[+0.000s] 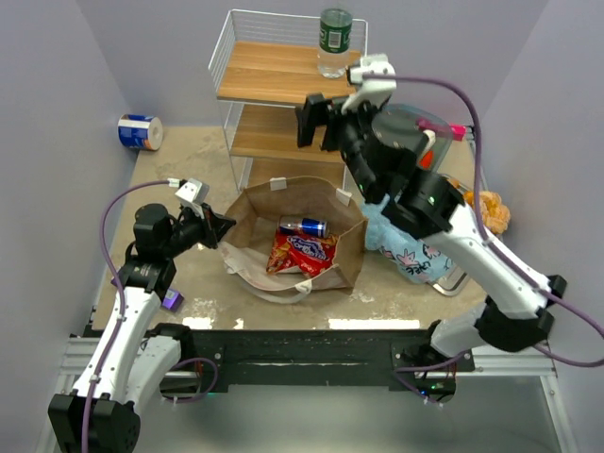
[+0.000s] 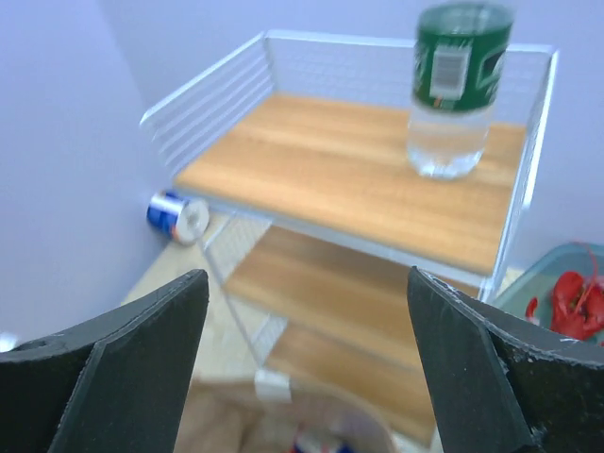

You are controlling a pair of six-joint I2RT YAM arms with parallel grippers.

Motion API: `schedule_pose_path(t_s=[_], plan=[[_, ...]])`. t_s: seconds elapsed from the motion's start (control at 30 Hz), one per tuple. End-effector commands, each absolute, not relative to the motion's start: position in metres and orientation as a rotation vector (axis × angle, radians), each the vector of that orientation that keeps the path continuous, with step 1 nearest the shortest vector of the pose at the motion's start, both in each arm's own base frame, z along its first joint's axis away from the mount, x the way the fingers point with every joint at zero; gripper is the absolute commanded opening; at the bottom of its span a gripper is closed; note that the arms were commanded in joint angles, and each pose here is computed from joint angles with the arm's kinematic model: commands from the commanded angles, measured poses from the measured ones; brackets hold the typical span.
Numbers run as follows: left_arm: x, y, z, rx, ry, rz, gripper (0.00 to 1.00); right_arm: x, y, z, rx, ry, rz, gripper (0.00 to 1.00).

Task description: Place the mixed food into the grocery bags and tie them

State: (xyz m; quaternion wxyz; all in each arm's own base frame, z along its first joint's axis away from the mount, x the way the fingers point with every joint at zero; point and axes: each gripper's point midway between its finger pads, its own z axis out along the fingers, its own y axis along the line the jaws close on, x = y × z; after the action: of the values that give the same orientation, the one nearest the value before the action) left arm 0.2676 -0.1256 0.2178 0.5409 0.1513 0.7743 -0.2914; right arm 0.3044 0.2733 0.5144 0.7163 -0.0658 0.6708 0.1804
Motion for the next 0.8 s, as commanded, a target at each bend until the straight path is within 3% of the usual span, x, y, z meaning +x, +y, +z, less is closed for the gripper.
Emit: schedule_pose_path(t_s=[0.0, 0.2, 0.77], plan=[[0.266, -0.128, 0.230, 0.371, 1.789, -0.705, 0.00, 0.356, 0.270, 0.523, -0.025, 1.504, 0.361, 0.91], [0.266, -0.128, 0.230, 0.372, 1.788, -0.702, 0.00, 0.388, 0.288, 0.518, 0.047, 1.521, 0.337, 0.96], [0.263, -0.129, 0.232, 0.380, 1.776, -0.711, 0.00, 0.434, 0.265, 0.481, 0.373, 1.498, 0.040, 0.99]])
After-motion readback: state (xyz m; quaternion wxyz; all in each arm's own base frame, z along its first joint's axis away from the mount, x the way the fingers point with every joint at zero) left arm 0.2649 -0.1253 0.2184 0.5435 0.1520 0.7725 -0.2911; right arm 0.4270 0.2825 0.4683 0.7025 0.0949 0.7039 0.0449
